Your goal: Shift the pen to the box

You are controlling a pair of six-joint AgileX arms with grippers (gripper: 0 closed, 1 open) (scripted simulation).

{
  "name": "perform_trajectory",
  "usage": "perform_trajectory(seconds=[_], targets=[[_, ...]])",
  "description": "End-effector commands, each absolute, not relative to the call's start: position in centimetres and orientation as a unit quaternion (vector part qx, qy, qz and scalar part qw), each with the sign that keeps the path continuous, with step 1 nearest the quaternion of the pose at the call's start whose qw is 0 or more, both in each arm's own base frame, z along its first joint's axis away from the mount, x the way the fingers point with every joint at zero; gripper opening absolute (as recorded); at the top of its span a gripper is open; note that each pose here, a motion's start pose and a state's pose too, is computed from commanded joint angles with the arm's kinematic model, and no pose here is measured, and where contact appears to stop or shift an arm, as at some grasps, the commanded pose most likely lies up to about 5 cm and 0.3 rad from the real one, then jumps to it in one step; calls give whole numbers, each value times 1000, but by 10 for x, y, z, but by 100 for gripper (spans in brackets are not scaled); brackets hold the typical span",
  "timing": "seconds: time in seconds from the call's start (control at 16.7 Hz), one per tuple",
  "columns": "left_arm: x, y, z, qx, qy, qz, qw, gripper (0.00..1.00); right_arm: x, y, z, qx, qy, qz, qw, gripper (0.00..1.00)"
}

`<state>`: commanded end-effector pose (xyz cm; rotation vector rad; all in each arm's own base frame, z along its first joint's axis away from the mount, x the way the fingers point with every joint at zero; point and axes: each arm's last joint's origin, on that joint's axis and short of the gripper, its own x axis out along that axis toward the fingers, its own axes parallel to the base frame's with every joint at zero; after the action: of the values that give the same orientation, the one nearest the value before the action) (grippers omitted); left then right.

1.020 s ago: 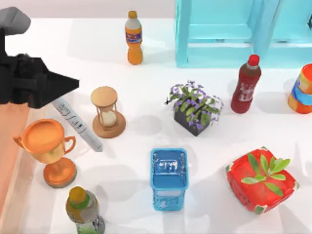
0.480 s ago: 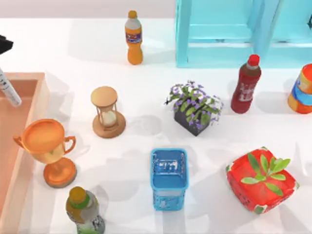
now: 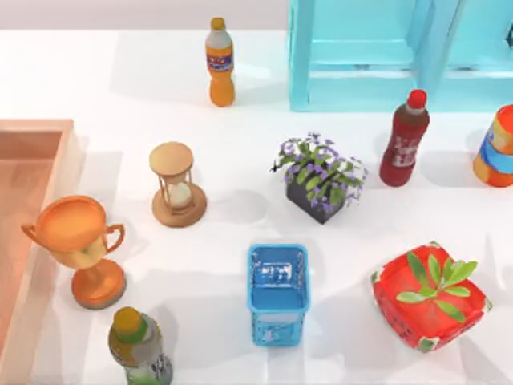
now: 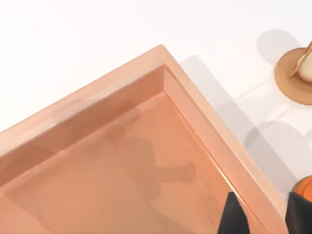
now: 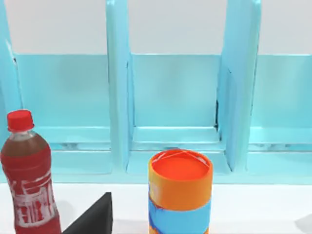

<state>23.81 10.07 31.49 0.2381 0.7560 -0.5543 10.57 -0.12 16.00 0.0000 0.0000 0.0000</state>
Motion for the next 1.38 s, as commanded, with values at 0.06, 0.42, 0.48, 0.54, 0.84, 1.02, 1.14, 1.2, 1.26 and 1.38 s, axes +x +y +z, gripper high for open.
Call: perform_trajectory(seconds=[0.06,0.42,0.48,0.54,0.84,1.02,1.14,1.2,1.26,1.38], targets=[[238,101,315,114,363,-266,885,0,106,-1,160,0,0,0,1000,100],[242,99,307,115,364,-268,885,0,106,-1,160,0,0,0,1000,100],[244,98,301,115,364,-267,885,0,106,-1,160,0,0,0,1000,100],[246,97,295,115,364,-267,885,0,106,-1,160,0,0,0,1000,100],[255,90,260,115,363,-266,886,0,106,-1,160,0,0,0,1000,100],[256,89,254,114,363,-266,885,0,106,-1,160,0,0,0,1000,100],[256,89,254,114,363,-266,885,0,106,-1,160,0,0,0,1000,100],[256,89,254,114,363,-266,885,0,106,-1,160,0,0,0,1000,100],[256,89,254,114,363,-266,885,8,106,-1,160,0,0,0,1000,100],[256,89,254,114,363,-266,885,23,106,-1,160,0,0,0,1000,100]])
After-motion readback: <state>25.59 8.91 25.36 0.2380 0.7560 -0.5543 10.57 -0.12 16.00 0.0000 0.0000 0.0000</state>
